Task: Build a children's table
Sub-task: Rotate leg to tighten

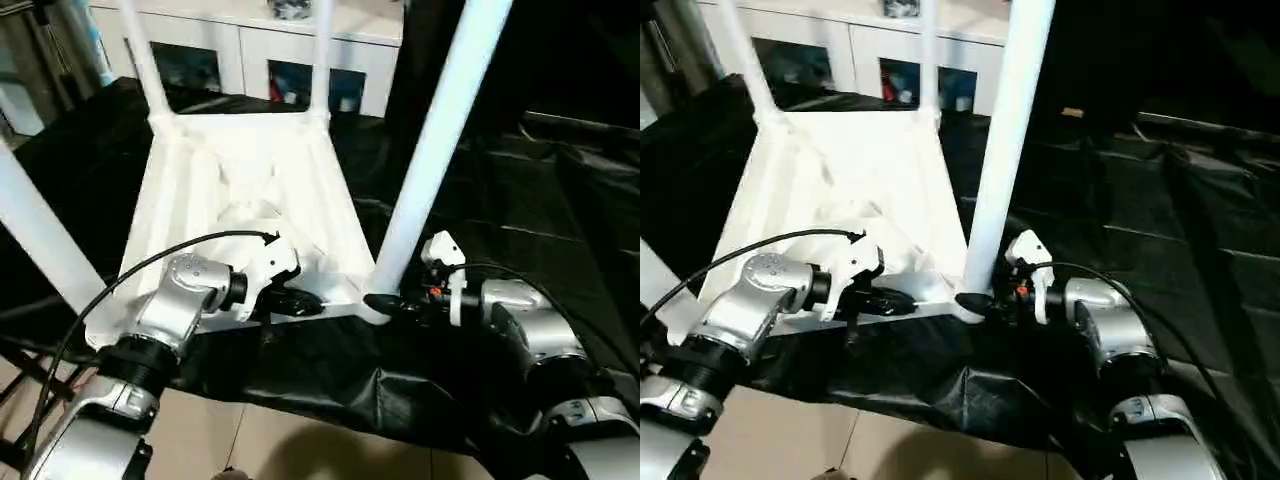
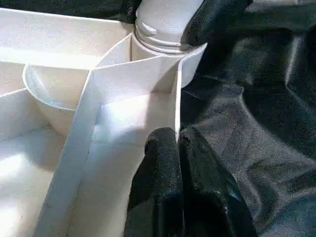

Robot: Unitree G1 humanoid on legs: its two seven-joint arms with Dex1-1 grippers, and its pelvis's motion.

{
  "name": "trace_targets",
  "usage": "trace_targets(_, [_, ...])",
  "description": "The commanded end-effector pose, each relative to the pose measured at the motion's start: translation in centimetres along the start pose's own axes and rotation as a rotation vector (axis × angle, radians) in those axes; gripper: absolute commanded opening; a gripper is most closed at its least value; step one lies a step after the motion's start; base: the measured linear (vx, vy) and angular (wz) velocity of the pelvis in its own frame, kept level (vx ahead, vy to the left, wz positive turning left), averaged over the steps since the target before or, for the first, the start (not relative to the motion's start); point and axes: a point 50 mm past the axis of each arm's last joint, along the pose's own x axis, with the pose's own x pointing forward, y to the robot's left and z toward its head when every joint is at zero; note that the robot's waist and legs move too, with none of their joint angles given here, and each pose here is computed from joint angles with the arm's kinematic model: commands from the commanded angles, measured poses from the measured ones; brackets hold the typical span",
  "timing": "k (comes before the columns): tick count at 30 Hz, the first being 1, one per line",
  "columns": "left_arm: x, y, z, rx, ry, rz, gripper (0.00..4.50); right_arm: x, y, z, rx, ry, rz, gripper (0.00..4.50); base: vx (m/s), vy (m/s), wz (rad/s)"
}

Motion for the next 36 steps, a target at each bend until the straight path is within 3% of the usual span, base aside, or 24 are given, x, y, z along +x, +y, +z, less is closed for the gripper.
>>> trace_targets(1, [0.9, 0.1, 0.4, 0.008, 0.011, 0.017, 0.0, 2.5, 2.6, -0.4, 0.014, 0.002, 0.239, 2.72, 0.0, 0.0, 0.0])
trace_targets(6, [1.5, 0.0, 0.7, 0.007, -0.001, 0.035, 0.0, 2.8, 2.6, -0.5, 0.027, -0.021, 0.19, 2.66, 0.0, 0.0, 0.0])
trace_targets(9, [2.6, -0.3, 1.3, -0.008, -0.029, 0.079, 0.0, 3.7, 1.5, -0.6, 0.043, -0.068, -0.014, 2.65, 0.0, 0.0, 0.0])
trace_targets(13, [3.9, -0.9, 2.0, -0.024, -0.068, 0.089, 0.0, 4.8, 0.5, -0.9, 0.096, -0.065, -0.229, 2.64, 0.0, 0.0, 0.0])
trace_targets(15, [4.5, -1.0, 2.3, -0.034, -0.085, 0.108, 0.0, 5.5, 0.3, -0.9, 0.145, -0.078, -0.313, 2.64, 0.0, 0.0, 0.0])
trace_targets(20, [5.6, -1.5, 3.1, -0.037, -0.105, 0.121, 0.0, 6.8, 0.3, -0.9, 0.167, -0.091, -0.437, 2.64, 0.0, 0.0, 0.0])
trace_targets(22, [5.9, -1.9, 3.4, -0.035, -0.115, 0.115, 0.0, 7.3, 0.4, -0.7, 0.164, -0.11, -0.441, 2.64, 0.0, 0.0, 0.0])
trace_targets(23, [5.9, -2.1, 3.4, -0.034, -0.121, 0.104, 0.0, 7.3, 0.5, -0.4, 0.166, -0.131, -0.431, 3.2, 0.0, 0.0, 0.0])
trace_targets(25, [6.0, -2.2, 3.5, -0.036, -0.121, 0.103, 0.0, 7.3, 0.4, -0.3, 0.172, -0.14, -0.431, 3.34, 0.0, 0.0, 0.0])
trace_targets(31, [4.8, -1.8, 2.8, -0.023, -0.102, 0.097, 0.0, 6.0, 0.0, 0.4, 0.071, -0.127, -0.335, 3.86, 0.0, 0.0, 0.0])
trace_targets(36, [3.4, -1.5, 2.4, -0.006, -0.1, 0.04, 0.0, 4.1, 0.0, 0.7, -0.002, -0.097, -0.164, 3.86, 0.0, 0.0, 0.0])
